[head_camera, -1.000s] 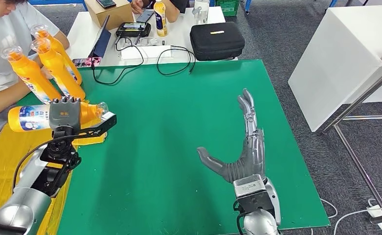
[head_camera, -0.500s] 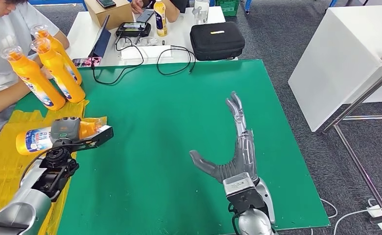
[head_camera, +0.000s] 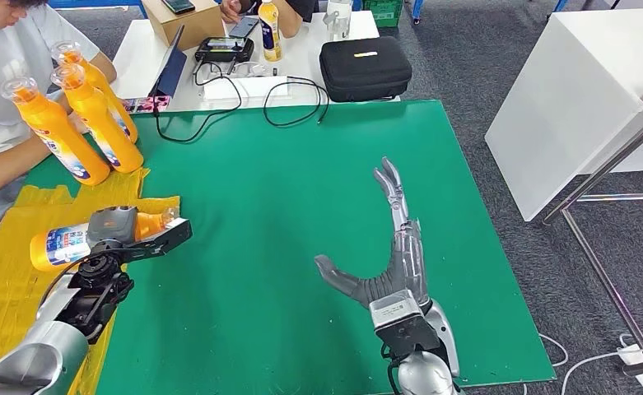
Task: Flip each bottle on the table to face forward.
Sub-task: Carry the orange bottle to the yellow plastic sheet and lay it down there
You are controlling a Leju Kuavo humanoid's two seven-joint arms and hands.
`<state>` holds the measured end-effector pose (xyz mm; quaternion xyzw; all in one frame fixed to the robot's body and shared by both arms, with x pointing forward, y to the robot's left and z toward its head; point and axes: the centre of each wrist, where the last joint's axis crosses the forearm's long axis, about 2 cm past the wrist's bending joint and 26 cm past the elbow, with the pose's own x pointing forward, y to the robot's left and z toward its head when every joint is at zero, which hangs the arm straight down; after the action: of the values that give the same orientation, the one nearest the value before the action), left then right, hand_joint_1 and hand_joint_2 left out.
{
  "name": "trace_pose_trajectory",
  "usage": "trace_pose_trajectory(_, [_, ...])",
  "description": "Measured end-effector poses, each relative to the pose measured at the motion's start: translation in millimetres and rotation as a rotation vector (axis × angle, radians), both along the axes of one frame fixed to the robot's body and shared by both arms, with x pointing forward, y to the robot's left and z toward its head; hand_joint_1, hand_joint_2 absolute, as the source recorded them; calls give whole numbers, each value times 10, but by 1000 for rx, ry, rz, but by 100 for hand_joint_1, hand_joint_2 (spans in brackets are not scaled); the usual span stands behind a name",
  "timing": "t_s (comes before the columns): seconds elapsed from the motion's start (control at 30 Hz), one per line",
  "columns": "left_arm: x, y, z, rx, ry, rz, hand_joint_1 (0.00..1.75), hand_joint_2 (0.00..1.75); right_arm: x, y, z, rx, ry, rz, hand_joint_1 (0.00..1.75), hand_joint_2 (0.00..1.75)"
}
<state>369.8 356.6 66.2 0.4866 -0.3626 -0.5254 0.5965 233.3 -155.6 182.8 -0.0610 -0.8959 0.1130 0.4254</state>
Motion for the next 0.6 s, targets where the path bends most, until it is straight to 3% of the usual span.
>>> trace_pose_trajectory(0.1, [-20,-12,-29,-28,6,12,7,175,2,8,-9,-3,8,3,0,175])
trace_pose_trajectory(0.13, [-25,-16,-37,-35,7,18,0,175,4,12,-11,-4,9,5,0,175])
trace_pose_trajectory(0.6, [-67,-34,-96,-127,2,70,0,175,43,52,-17,-10,24,19,0,175])
